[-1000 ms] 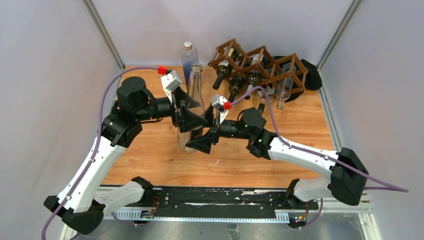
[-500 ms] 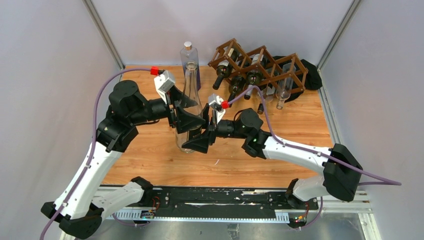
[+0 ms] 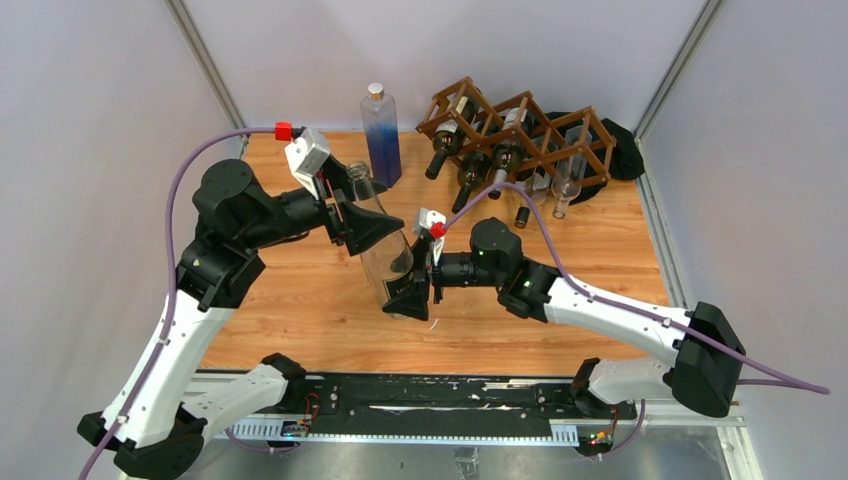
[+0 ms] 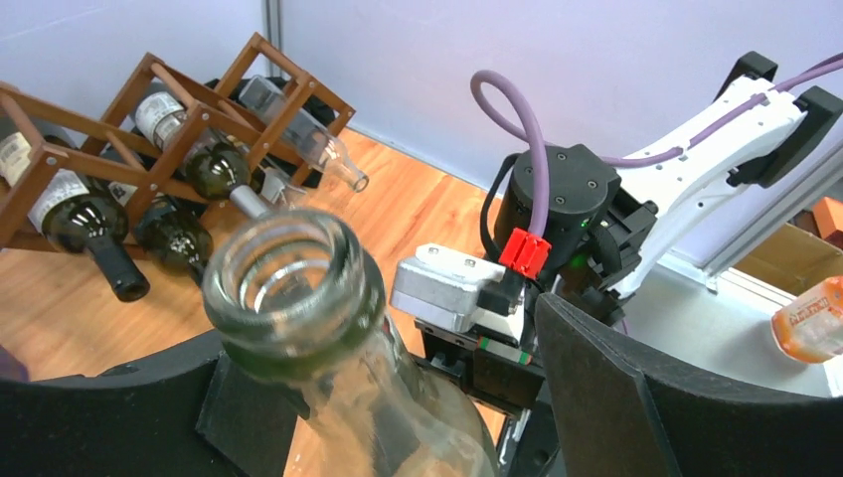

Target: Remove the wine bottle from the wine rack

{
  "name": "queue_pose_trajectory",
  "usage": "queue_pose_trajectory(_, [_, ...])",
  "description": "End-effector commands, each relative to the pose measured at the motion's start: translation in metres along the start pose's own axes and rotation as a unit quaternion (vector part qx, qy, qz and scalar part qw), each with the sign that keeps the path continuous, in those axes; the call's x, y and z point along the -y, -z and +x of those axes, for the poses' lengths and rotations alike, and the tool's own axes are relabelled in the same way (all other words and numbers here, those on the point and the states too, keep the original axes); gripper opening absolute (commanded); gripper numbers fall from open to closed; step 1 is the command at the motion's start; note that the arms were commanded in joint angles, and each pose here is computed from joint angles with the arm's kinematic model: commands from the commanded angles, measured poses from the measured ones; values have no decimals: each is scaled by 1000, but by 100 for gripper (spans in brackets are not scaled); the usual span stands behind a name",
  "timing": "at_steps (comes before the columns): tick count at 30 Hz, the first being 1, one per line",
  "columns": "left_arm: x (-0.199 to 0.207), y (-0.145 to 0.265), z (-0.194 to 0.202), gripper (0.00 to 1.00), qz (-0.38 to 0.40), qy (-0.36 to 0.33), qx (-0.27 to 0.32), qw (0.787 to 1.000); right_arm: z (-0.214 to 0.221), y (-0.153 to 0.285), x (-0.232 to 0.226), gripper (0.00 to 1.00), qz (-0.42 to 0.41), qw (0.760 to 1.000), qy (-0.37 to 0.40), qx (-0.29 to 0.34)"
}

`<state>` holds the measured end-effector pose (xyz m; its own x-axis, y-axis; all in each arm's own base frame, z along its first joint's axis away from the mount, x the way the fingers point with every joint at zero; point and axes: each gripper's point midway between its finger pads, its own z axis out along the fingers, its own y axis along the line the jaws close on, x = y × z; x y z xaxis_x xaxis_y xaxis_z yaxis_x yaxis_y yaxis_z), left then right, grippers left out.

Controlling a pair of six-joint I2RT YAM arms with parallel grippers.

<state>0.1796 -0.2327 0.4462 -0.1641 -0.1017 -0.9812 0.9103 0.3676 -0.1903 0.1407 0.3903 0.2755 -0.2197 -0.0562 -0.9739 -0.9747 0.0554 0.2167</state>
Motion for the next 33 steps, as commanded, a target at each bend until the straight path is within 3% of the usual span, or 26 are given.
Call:
queue_pose_trajectory(1, [13, 4, -30, 80, 20, -33, 42, 998, -26, 9, 0, 0, 14, 999, 30, 36])
queue_pose_trajectory(6, [9, 1, -11, 57, 24, -17, 13, 999, -35, 12, -2, 0, 16, 998, 38, 43])
queue_pose_trajectory(8, [7, 1, -8, 41, 20, -16, 7, 1000, -37, 14, -2, 0, 18, 998, 43, 43])
queue_pose_trajectory(9, [5, 1, -9, 28, 16, -19, 6, 1000, -36, 15, -1, 0, 22, 998, 44, 40])
queue_pose_trajectory(10, [3, 2, -10, 18, 11, -21, 6, 1000, -36, 15, -1, 6, 24, 998, 45, 40])
queue_pose_trajectory(11, [0, 2, -12, 10, 3, -28, 7, 1000, -35, 16, 0, 19, 28, 998, 44, 38])
queue_pose_trajectory(12, [-4, 2, -13, 3, -7, -32, 6, 999, -32, 17, 1, 39, 32, 998, 40, 33])
queue_pose_trajectory(14, [-10, 2, -17, 0, -18, -46, 6, 999, -28, 19, 6, 89, 46, 998, 32, 30])
queue_pose_trajectory(25, [-91, 6, -53, 0, -115, -115, 13, 987, 19, 33, 23, 94, 106, 994, -16, -20])
queue_pose_trajectory(33, [-158, 26, -81, 0, -179, -112, 42, 977, 43, 46, 28, 95, 129, 991, -20, -41])
